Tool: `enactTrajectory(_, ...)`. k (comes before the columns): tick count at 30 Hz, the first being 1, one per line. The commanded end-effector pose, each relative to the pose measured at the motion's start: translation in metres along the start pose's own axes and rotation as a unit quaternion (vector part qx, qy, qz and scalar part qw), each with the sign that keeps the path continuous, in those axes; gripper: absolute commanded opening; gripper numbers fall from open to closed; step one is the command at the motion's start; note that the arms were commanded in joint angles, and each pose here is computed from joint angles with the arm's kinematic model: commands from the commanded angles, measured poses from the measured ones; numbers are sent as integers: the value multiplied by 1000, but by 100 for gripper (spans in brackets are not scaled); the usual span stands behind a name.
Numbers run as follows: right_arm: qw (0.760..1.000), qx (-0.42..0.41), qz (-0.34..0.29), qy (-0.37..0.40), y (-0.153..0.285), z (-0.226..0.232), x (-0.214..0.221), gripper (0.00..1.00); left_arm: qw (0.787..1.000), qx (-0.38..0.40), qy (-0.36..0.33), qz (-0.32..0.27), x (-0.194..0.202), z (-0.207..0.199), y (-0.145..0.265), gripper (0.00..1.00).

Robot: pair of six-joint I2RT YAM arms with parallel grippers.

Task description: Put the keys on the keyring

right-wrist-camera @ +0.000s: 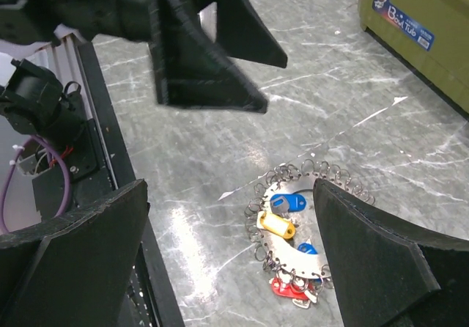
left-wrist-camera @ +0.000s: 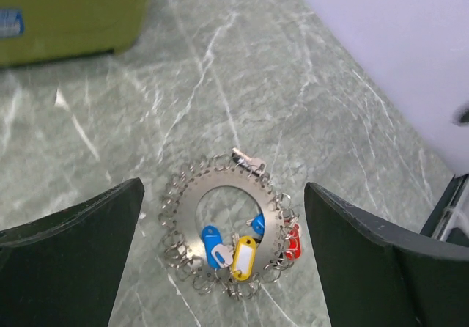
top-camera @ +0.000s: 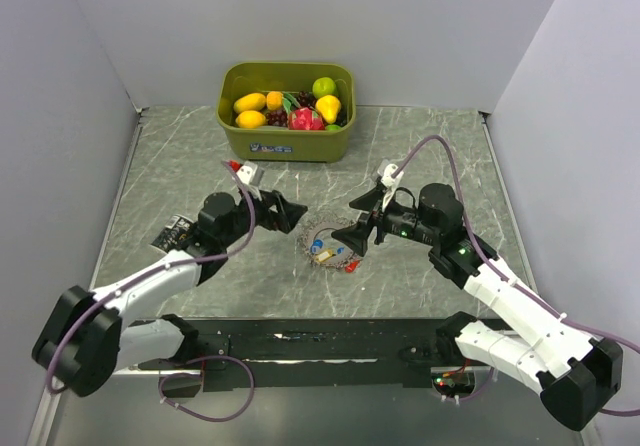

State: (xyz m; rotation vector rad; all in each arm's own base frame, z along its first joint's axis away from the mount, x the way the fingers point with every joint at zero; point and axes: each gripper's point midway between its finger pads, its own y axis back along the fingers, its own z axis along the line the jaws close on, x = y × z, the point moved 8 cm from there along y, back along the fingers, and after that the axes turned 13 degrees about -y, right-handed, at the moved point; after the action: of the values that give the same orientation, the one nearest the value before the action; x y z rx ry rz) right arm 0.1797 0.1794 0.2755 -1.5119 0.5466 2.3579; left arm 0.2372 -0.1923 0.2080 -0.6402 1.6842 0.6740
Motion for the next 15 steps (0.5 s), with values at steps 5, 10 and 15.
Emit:
enactTrajectory(5,998,32,-45,5,-1,0,-25,100,985,-45,157,56,7,47,-11,98)
enactTrajectory(10,990,126,-61,-27,0,-19,-21,100,978,-139,148,52,2,64,-6,99)
enactTrajectory(15,962,247,-101,-49,12,-40,-22,100,973,-199,121,0,-15,68,19,98)
